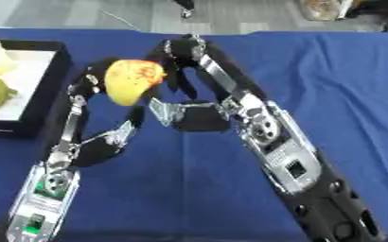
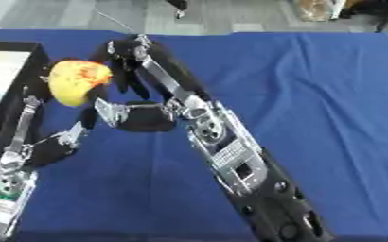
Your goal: Pick up the objects with one hand, pass them to the other hand, and then place them into the box on the other side of the table.
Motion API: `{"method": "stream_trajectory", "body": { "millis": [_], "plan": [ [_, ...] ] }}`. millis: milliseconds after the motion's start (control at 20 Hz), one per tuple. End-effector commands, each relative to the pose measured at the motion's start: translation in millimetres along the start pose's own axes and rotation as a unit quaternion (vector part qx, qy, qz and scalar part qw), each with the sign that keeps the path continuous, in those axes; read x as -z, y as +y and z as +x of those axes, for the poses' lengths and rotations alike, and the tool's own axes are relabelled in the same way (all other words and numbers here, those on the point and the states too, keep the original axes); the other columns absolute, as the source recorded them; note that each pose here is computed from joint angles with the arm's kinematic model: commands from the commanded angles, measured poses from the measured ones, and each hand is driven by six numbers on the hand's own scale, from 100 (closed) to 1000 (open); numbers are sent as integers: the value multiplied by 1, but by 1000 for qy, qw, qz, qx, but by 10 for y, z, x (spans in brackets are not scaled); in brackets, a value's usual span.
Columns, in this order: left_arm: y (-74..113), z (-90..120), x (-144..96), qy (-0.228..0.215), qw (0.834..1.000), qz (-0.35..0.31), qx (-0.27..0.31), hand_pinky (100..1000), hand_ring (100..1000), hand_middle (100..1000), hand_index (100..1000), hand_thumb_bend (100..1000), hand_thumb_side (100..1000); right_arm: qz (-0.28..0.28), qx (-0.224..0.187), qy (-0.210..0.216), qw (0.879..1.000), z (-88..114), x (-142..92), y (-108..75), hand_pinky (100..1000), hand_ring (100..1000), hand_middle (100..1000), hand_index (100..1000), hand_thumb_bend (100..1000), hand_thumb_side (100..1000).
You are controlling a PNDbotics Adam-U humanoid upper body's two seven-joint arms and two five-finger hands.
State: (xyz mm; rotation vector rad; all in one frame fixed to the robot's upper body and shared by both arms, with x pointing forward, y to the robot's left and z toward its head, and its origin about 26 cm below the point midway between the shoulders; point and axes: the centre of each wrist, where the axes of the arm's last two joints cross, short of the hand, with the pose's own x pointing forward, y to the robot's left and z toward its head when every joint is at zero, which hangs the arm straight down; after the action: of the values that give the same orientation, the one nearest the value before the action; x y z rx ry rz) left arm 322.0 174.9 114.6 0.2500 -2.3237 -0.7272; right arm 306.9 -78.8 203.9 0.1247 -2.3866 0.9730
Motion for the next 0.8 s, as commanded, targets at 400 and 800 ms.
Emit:
{"method": "stream_trajectory", "body": {
  "millis": [400,800],
  "plan": [
    [173,70,-10,-49,996,-70,-35,664,756,851,947,424,631,-11,-14,11,1000,-3,17,-28,531,116,242,185,100,100],
    [180,60,-1,-36,997,-43,-49,657,750,847,943,396,666,0,-16,12,1000,-24,11,-14,530,112,240,183,100,100]
  ]
}}
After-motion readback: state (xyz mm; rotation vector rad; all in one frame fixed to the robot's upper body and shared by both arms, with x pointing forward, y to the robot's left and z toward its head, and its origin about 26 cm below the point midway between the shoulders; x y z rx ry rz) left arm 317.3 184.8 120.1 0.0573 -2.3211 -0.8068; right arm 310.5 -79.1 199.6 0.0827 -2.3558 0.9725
